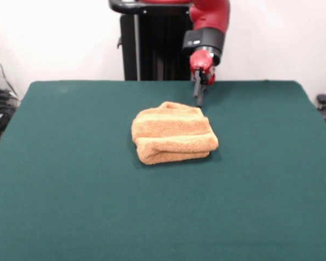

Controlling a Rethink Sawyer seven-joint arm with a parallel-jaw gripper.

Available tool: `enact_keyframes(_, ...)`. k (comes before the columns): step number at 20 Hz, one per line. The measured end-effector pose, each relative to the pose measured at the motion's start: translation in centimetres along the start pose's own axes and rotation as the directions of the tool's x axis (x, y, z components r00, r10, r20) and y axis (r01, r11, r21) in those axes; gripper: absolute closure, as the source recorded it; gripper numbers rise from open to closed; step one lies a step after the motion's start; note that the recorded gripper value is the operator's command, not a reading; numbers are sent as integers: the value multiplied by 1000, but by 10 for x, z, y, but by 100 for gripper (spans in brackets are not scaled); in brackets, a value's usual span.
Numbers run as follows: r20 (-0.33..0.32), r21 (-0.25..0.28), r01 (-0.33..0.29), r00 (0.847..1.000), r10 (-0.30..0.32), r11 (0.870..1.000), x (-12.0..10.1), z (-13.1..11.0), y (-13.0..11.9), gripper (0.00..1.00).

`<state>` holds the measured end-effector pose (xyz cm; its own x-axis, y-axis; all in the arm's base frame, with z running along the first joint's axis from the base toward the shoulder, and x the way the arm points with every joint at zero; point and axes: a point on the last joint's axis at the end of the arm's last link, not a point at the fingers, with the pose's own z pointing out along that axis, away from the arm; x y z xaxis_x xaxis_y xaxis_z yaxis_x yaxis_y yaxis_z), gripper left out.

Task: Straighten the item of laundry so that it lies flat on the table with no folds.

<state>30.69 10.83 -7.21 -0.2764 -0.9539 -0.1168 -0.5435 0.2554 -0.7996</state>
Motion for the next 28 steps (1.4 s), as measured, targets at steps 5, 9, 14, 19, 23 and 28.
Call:
enact_keyframes(5,26,3,-4,1000,4,1000,-3,1,-1,0)
enact_keyframes(9,36,4,-5,999,5,1000,-4,1,-1,0)
enact_keyframes(14,34,5,-7,999,7,1000,-3,1,-2,0)
enact_keyframes(19,30,4,-8,1000,8,1000,-1,3,-2,0)
enact_keyframes(23,33,5,-2,999,2,1000,2,4,0,0)
enact_keyframes(28,43,10,2,999,-2,1000,3,4,0,0)
